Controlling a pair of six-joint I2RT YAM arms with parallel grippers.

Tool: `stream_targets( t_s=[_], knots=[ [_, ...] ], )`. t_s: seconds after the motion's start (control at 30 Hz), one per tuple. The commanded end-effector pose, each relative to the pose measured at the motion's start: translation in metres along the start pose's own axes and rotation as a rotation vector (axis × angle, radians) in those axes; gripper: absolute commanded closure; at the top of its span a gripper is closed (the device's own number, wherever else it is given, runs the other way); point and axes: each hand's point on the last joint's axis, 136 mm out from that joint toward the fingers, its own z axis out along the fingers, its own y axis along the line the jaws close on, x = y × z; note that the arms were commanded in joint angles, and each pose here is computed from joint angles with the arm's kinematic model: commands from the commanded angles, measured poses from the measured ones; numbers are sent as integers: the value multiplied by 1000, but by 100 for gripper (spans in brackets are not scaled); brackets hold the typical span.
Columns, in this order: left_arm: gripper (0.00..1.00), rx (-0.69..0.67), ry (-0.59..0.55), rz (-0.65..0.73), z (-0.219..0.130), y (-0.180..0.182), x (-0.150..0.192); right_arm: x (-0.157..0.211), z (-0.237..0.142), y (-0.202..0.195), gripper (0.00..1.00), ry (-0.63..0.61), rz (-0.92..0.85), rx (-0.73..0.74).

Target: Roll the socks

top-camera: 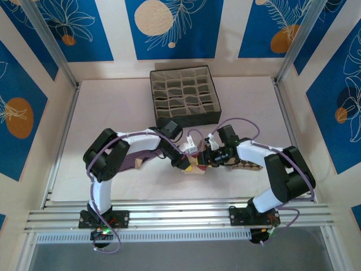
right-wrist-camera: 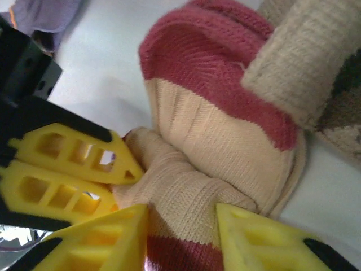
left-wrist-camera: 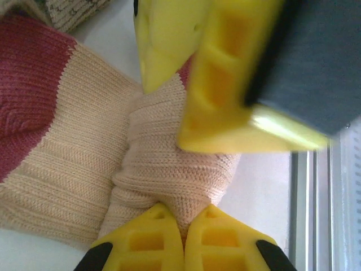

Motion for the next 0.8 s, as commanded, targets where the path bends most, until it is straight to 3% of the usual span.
stream_targets(
  t_s=[0.0,0.27,0.5,0.63,0.77],
  knots=[
    [96,-76,140,-157,14,24,50,4,6,-6,81,61,57,64],
    [72,-162,-30,104,-9,11,28,13,15,-25,96,170,127,188],
    [66,-291,-111,394,-33,-7,20,14,23,-26,98,231,120,220],
    [62,-422,-216,624,-45,-23,9,11,25,-20,98,242,103,224],
    [51,-672,-219,874,-48,-30,7,10,25,-18,99,259,101,237]
  ],
)
